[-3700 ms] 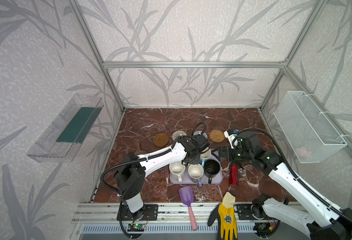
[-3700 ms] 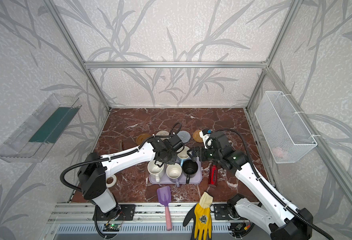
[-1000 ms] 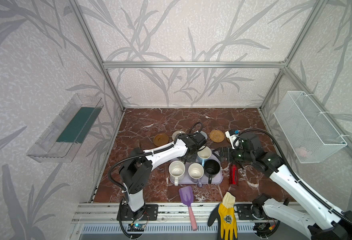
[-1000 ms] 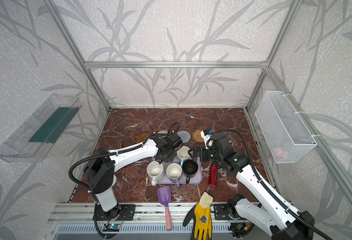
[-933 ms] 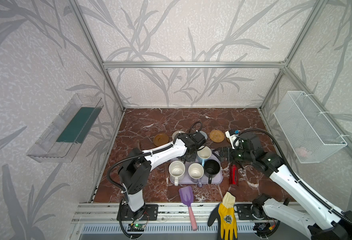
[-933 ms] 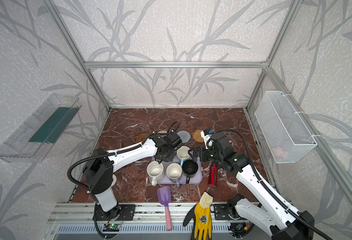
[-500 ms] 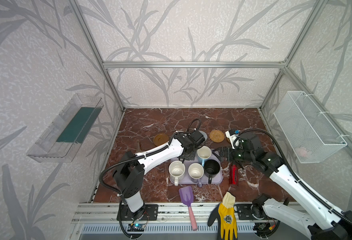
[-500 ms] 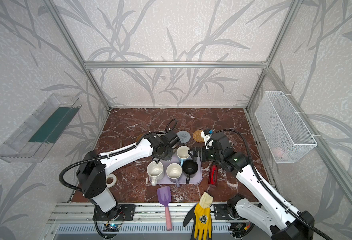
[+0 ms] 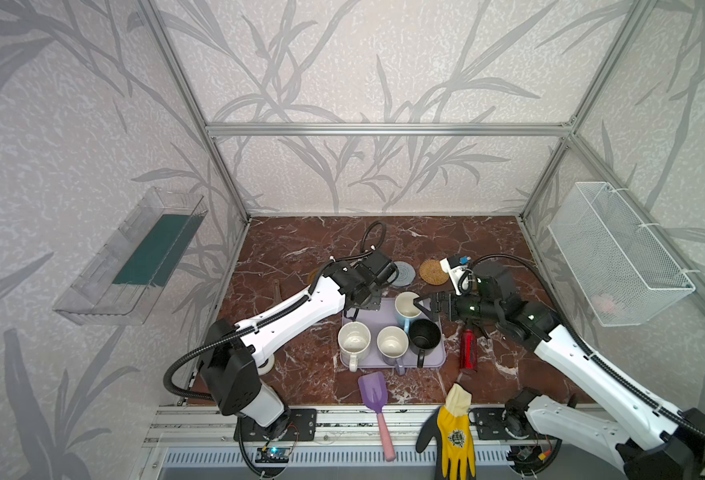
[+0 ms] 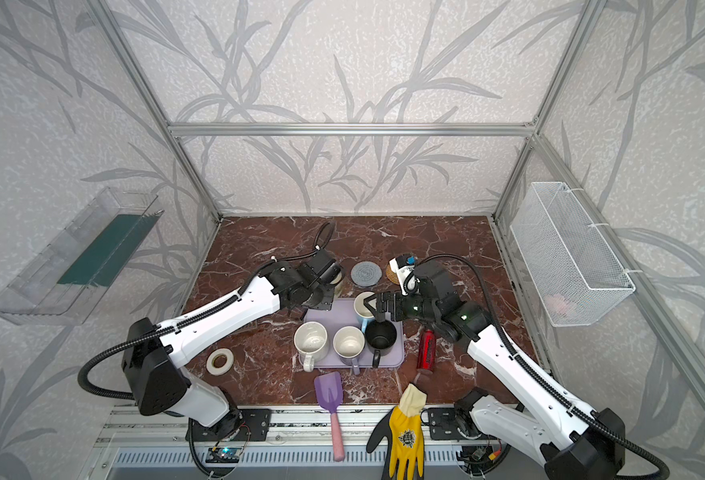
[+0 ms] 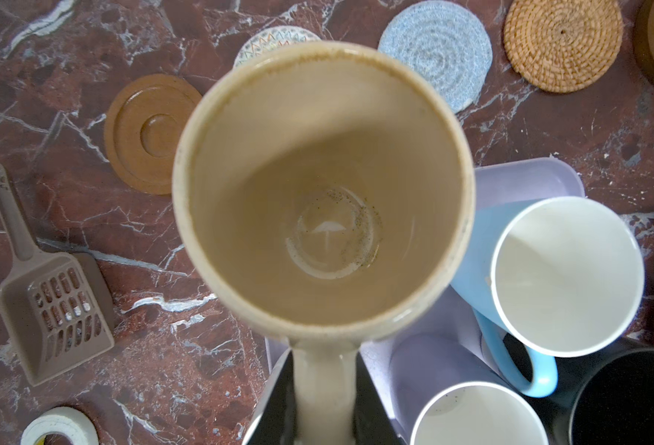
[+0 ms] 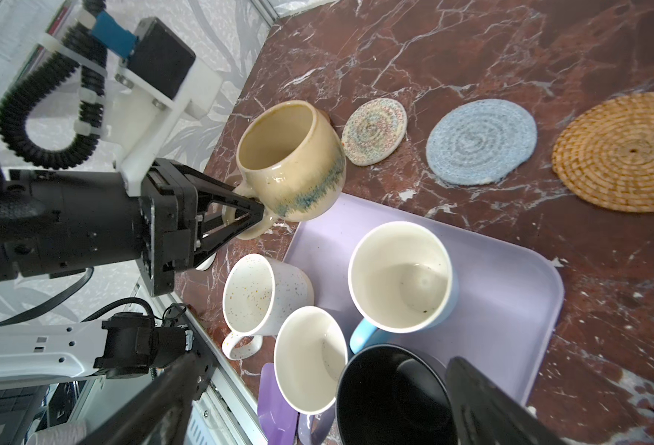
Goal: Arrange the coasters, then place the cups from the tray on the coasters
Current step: 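Lift cream mug with left gripper and carry it toward brown saucer, then lower the held cream mug onto the brown wooden saucer with left gripper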
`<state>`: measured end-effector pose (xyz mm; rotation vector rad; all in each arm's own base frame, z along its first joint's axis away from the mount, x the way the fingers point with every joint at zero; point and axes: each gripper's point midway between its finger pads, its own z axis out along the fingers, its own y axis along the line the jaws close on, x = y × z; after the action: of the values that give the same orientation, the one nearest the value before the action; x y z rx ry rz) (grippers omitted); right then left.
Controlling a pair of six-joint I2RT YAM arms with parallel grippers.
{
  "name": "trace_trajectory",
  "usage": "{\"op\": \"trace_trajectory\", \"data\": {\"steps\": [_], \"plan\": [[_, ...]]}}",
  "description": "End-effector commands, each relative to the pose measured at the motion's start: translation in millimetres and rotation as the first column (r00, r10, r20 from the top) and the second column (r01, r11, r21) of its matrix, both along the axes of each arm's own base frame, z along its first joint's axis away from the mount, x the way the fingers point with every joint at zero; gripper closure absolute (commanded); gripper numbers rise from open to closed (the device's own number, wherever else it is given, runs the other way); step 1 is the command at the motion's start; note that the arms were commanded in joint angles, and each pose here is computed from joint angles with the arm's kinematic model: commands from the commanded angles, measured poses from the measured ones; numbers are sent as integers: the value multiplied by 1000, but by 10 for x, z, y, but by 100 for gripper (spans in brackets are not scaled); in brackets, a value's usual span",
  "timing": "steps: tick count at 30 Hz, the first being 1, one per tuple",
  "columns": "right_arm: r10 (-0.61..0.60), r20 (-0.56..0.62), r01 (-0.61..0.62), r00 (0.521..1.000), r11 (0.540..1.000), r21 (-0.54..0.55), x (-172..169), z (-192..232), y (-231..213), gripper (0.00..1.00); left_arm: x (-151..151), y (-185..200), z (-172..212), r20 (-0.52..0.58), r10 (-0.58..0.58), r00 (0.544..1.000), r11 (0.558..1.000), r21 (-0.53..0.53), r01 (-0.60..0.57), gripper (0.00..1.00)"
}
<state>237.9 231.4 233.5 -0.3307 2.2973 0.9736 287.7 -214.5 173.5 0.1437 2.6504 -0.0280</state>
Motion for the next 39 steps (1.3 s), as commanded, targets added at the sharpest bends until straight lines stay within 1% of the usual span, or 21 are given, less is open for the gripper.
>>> {"op": "trace_trajectory", "data": {"steps": [1,5,10,17,23,27,30,35,39], "plan": [[25,61,-28,998,998,52,84,279,195,1,125,239,302,114,57,992,998,-1,-57,100],[70,73,-74,995,996,51,131,349,451,1,198,436,358,149,92,985,996,-13,-91,100],[101,65,-105,993,992,63,220,365,764,1,314,630,388,166,123,978,992,-11,-123,100],[118,54,-121,992,992,47,352,237,1115,1,552,904,314,212,159,964,985,36,-170,100],[106,41,-108,994,993,46,537,135,1282,1,732,1059,177,226,196,954,979,10,-203,100],[108,42,-110,993,993,40,627,122,1371,1,831,1064,59,247,170,954,984,9,-177,100],[109,42,-110,993,994,29,684,89,1416,1,880,1123,-18,258,173,951,982,29,-187,100],[115,16,-115,993,993,23,701,-30,1459,1,977,1243,-164,245,207,947,976,18,-218,100],[119,-1,-119,993,993,11,683,-117,1452,1,1008,1279,-257,234,208,950,975,26,-220,100]]}}
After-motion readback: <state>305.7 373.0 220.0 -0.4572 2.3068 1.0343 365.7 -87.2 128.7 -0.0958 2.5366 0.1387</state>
